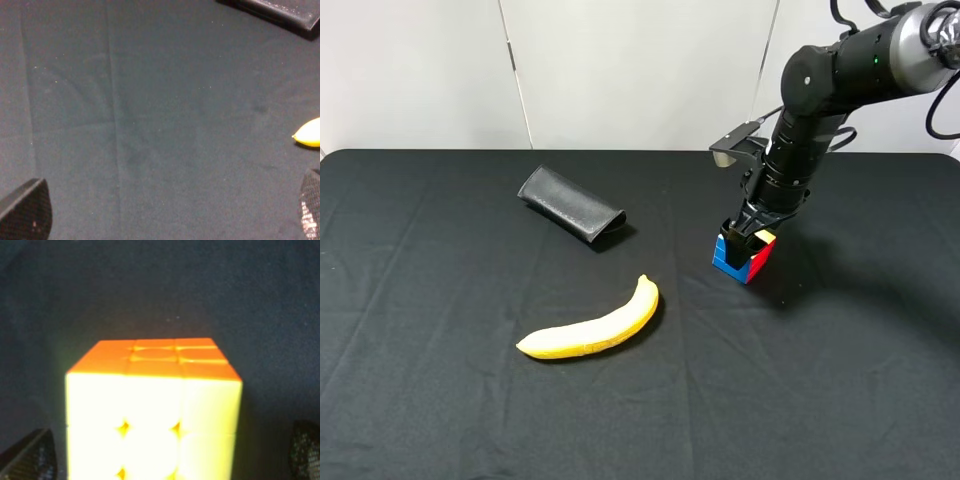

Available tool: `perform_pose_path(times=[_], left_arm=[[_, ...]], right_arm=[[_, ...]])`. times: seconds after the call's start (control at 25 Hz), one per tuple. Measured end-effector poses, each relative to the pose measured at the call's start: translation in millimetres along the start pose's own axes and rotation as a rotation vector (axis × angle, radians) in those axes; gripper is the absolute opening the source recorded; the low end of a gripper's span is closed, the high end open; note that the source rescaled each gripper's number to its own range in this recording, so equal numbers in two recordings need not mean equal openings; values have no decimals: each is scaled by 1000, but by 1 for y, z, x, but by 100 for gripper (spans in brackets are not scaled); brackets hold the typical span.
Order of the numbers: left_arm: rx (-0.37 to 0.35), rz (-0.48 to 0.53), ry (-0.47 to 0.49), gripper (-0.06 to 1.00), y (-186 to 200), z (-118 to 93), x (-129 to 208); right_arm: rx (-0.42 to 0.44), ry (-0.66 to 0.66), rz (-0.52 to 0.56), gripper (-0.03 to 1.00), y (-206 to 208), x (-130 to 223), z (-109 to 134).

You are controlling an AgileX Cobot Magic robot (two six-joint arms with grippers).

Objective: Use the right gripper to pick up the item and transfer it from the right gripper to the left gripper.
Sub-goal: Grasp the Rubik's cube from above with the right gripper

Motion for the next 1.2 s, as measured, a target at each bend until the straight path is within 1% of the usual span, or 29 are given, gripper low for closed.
perform_pose_path(times=[0.2, 0.32, 0.56, 1.12, 1.16, 1.2], left_arm=[[0, 0, 0, 96, 0, 0, 0], [0, 0, 0, 96, 0, 0, 0], [0, 0, 0, 96, 0, 0, 0], [0, 0, 0, 96, 0, 0, 0], [0, 0, 0, 96, 0, 0, 0], [0, 0, 0, 96, 0, 0, 0]], right_arm=[[-13, -40, -1, 100, -8, 2, -7], [-25, -55, -8, 100, -13, 1, -6], [-57, -68, 17, 100, -29, 2, -4], [-78, -105, -17, 100, -29, -2, -2], [-78, -105, -17, 99, -29, -2, -2], [-78, -105, -17, 90, -29, -2, -2]])
Point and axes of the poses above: a point on each arm's last joint axis where the gripper is mounted, y pointing back along that axis away from the gripper, z along the wrist's bending axis when the last joint is at zero, x = y × z, the point moved 2 cm from there along -y, pointing out along that axis toward the gripper, and after that the axes turned 2 degrees about -y, right-handed, at the moved point
